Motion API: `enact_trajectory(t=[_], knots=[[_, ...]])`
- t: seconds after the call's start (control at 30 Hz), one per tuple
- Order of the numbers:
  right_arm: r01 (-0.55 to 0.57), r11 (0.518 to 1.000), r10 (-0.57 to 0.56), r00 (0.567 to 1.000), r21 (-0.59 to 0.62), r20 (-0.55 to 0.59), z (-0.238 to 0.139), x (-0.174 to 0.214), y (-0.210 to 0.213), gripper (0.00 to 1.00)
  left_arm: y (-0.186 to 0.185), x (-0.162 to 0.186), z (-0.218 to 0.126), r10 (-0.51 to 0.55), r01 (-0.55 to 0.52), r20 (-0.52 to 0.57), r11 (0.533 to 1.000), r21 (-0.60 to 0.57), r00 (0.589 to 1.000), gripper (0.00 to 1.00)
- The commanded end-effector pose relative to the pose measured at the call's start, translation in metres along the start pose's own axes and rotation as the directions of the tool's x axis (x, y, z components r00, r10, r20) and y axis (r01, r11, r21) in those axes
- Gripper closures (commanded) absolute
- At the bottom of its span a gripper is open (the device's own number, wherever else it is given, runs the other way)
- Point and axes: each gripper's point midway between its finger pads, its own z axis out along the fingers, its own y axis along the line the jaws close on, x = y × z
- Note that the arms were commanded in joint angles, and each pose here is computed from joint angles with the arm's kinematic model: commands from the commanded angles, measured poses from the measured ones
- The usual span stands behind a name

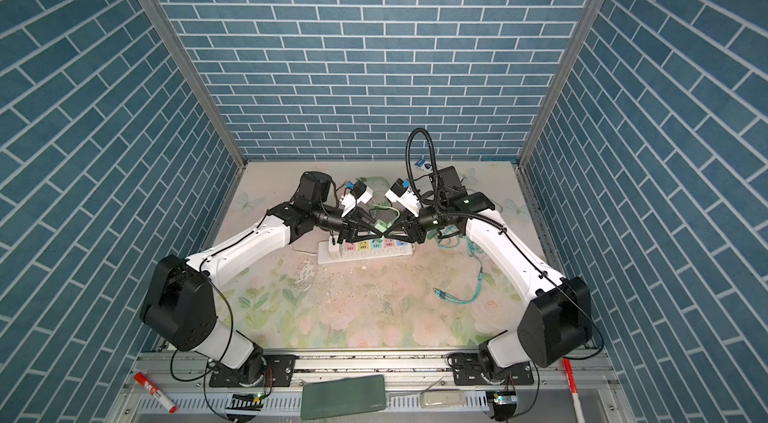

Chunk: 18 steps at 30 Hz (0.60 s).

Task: Insert the plug
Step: 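Close the right gripper on the mint-green charger beside the left gripper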

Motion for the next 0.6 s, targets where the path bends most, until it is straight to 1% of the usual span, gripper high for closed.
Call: enact_trajectory(t=[0.0,0.33,0.5,0.57], knots=[[0.114,0.993,-0.113,0.993,-0.027,0.039,-0.0033,-0.0192,0.0067,0.65,-0.0034,-0.0087,-0.0010,0.028,-0.029,0.008,0.999,0.019,1.000,0.91],[0.117,0.992,-0.114,0.992,-0.057,0.053,-0.0026,-0.0213,0.0111,0.65,-0.0027,-0.0109,0.0031,0.032,-0.032,0.005,0.999,0.026,0.999,0.91],[0.107,0.992,-0.104,0.993,-0.067,0.050,-0.0017,-0.0196,0.0121,0.69,-0.0030,-0.0131,0.0023,0.037,-0.038,0.008,0.999,0.021,0.999,0.91],[0.107,0.992,-0.103,0.993,-0.072,0.053,-0.0023,-0.0211,0.0131,0.73,-0.0017,-0.0132,0.0027,0.035,-0.035,0.008,0.999,0.020,0.999,0.87]])
